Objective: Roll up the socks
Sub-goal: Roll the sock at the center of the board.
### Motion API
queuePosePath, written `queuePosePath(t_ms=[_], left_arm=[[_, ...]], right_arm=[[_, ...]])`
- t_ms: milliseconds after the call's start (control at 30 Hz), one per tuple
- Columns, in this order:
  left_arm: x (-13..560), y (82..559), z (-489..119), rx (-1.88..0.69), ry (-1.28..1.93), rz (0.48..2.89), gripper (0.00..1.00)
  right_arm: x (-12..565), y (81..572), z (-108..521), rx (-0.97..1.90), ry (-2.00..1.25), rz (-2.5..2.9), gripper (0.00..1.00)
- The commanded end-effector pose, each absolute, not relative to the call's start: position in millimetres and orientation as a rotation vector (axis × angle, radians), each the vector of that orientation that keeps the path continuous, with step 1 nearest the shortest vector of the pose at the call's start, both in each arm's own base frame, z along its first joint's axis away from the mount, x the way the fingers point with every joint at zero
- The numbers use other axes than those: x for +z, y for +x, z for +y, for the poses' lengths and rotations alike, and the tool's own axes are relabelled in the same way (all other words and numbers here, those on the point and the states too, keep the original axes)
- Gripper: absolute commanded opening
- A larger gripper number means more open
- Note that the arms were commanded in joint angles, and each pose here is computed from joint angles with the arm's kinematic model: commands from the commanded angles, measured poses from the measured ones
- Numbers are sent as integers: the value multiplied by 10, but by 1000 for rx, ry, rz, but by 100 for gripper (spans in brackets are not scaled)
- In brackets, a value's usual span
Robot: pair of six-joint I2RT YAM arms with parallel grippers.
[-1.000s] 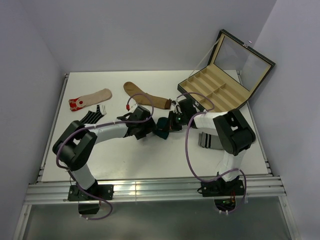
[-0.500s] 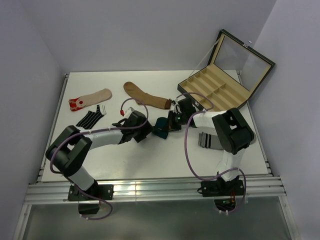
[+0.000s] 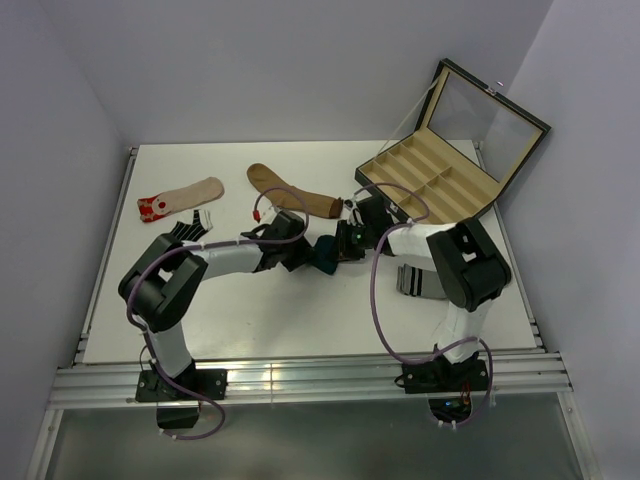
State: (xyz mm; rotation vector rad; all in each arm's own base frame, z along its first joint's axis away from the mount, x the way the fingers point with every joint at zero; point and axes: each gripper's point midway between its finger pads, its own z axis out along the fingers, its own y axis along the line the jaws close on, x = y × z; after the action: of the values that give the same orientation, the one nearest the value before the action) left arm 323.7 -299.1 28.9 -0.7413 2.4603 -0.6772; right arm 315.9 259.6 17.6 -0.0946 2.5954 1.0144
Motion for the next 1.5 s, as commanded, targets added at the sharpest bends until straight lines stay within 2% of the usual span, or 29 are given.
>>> queuePosePath(t_ms=[0,167,367,500,733,900,933,1033,1100,1300,1467], left_arm=[[-178,2932,-2655,-391,-698,2636,48],[-144,2952,-2648,-368,-638,2646,48],[-99,2973,-2654,-357,-580,2649,48],[-90,2987,-2681,-365,-564,2653,48],[-75,3000,-2725,-393,-544,2653,49],[-50,3022,-2768,-422,-528,2645,53],[-31,3029,-2772,-427,-524,2641,54],[11,3041,-2757,-442,-530,2618,62],[121,3059,-2764,-469,-532,2587,67],[356,3044,-2721,-541,-582,2509,73],[460,3022,-2648,-600,-635,2431,73]], right_arm=[[143,3085,2434,833,-188,2597,27],[557,3185,2383,710,-291,2429,40],[790,3156,2513,623,-508,2289,47],[721,3008,2749,612,-633,2276,49],[445,3060,2743,511,-652,2328,49],[226,3055,2668,450,-630,2398,41],[193,3047,2664,453,-615,2415,30],[79,2973,2656,505,-588,2480,8],[55,2958,2634,557,-564,2519,1],[59,2945,2621,761,-450,2617,0],[91,2915,2680,981,-357,2673,0]])
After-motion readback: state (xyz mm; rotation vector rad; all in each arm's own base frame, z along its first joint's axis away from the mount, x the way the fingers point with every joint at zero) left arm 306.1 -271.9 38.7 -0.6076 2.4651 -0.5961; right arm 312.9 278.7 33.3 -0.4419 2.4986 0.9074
